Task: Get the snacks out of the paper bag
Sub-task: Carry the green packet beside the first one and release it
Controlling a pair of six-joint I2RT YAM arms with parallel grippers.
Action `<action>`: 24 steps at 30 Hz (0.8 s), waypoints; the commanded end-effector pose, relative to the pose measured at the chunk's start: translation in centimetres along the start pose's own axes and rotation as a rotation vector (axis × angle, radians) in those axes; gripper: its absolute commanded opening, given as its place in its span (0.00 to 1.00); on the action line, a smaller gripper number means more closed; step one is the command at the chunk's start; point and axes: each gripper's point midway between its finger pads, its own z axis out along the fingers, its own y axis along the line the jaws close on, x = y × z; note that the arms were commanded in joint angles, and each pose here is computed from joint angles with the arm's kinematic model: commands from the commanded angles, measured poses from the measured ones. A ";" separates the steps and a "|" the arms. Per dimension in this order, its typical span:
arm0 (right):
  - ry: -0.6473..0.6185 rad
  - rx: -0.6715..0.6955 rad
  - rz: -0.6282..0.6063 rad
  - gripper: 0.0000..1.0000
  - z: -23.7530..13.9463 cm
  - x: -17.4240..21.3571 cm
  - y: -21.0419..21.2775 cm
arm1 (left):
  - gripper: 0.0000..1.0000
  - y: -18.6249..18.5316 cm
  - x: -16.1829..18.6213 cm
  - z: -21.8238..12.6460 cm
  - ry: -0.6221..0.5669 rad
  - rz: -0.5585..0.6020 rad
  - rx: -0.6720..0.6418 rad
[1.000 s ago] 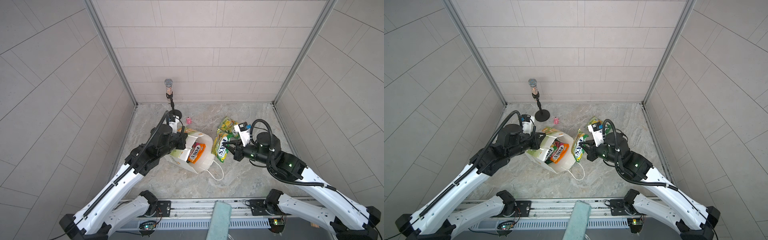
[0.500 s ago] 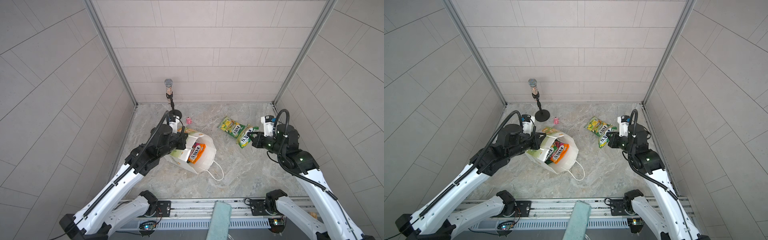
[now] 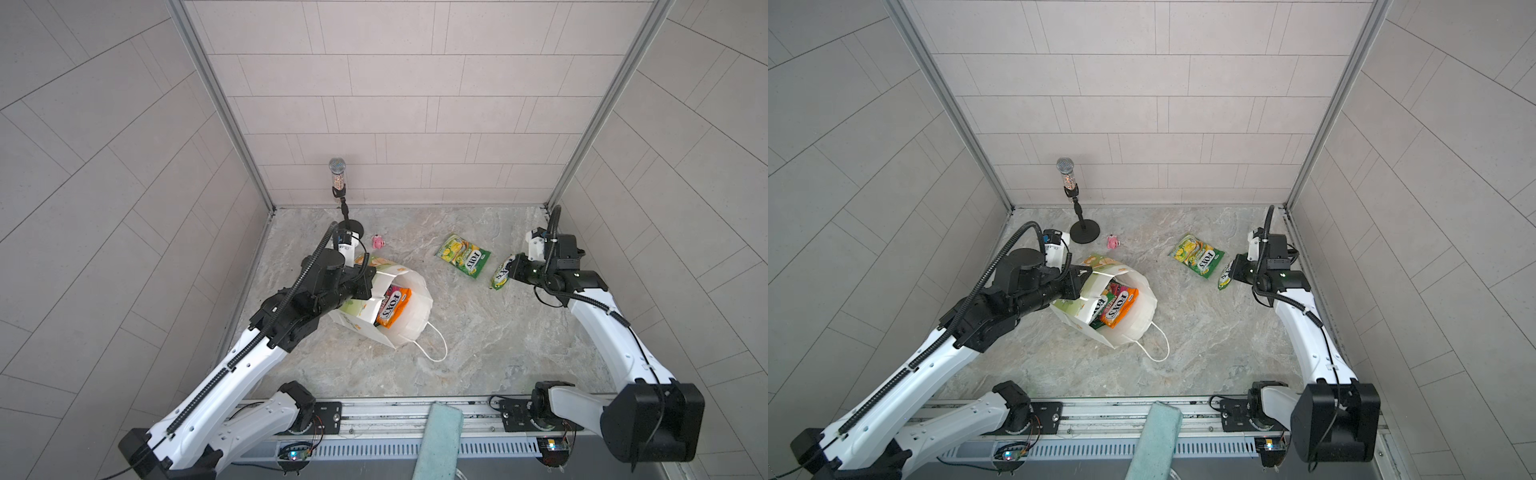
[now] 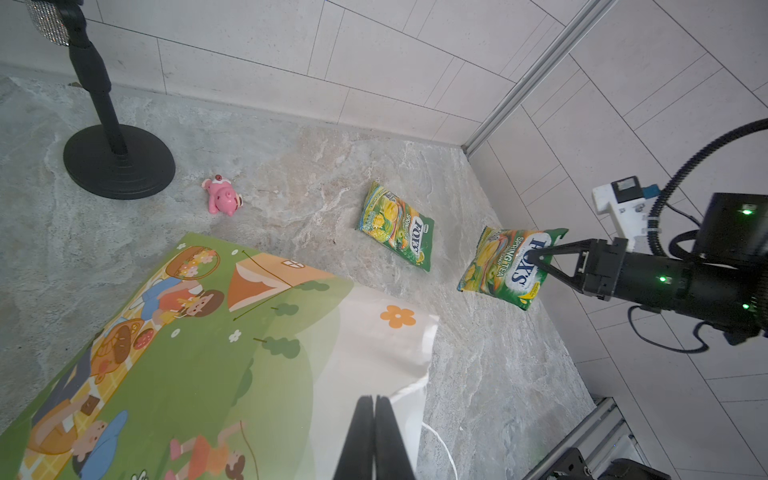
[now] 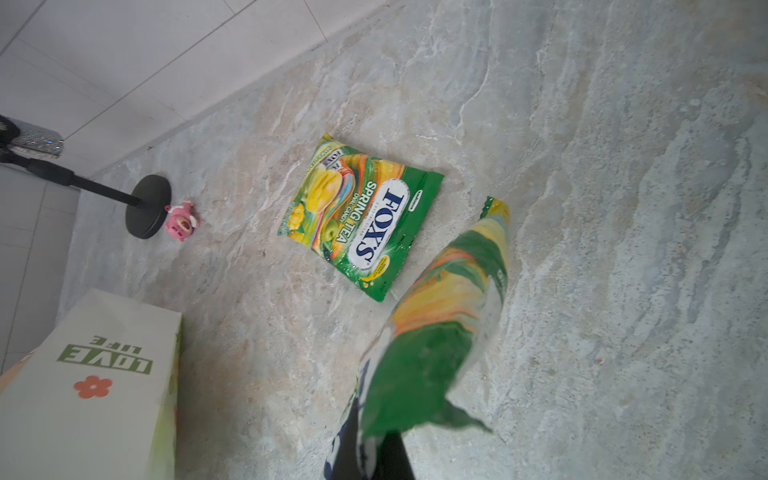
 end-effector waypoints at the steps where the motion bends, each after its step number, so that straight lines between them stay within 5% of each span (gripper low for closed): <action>1: -0.064 -0.055 -0.065 0.00 0.6 -3.1 1.3 | 0.00 -0.5 -1.0 -0.7 -0.045 0.008 0.019; 13: 0.082 -0.194 0.059 0.00 7.7 -4.5 0.0 | 0.00 -0.2 -1.1 -1.5 -0.069 0.010 0.011; 24: 0.114 -0.237 0.113 0.00 9.3 -5.4 -2.1 | 0.00 -0.1 -1.3 -1.7 -0.075 0.015 0.001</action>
